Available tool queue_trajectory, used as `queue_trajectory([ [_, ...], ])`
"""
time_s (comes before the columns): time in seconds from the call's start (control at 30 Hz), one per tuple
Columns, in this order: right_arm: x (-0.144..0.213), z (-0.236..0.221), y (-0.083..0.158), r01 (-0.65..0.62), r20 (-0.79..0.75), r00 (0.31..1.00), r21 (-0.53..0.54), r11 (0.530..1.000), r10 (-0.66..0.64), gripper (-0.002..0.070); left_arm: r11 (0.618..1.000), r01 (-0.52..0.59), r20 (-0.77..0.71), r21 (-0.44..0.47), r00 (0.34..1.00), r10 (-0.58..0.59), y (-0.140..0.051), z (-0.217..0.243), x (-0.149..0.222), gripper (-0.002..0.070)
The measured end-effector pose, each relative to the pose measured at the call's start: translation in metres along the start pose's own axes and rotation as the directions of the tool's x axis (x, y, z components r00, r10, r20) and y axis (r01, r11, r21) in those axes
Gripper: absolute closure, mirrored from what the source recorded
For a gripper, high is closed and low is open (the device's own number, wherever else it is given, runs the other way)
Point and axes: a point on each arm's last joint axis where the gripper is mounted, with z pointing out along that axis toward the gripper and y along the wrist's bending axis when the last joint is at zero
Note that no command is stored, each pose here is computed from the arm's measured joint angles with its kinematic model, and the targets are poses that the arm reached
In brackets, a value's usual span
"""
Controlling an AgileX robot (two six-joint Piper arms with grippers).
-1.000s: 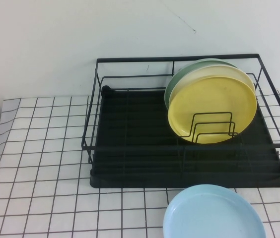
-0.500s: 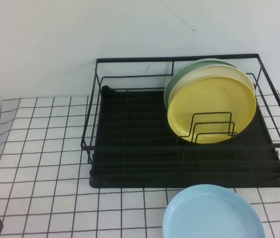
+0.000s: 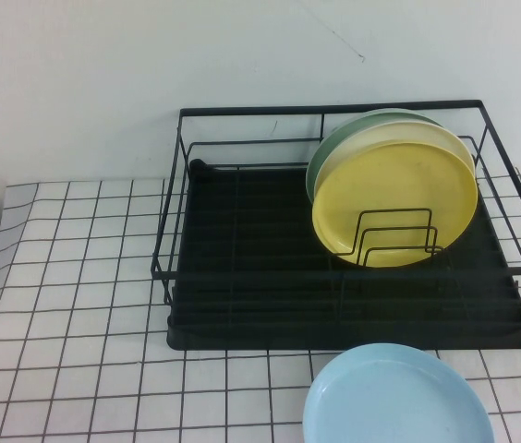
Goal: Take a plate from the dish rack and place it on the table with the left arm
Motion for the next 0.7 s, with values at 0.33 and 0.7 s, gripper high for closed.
queue_trajectory([
  [0.33, 0.000, 0.000, 0.000, 0.000, 0.000, 1.000, 0.000, 1.000, 0.000, 0.0678, 0.990, 0.077, -0.260, -0.118, 0.960, -0.106, 0.005, -0.004, 0.024, 0.0677],
  [0.7, 0.000, 0.000, 0.000, 0.000, 0.000, 1.000, 0.000, 1.000, 0.000, 0.0678, 0.987, 0.074, -0.266, -0.141, 0.958, -0.110, 0.007, -0.004, 0.025, 0.0677],
])
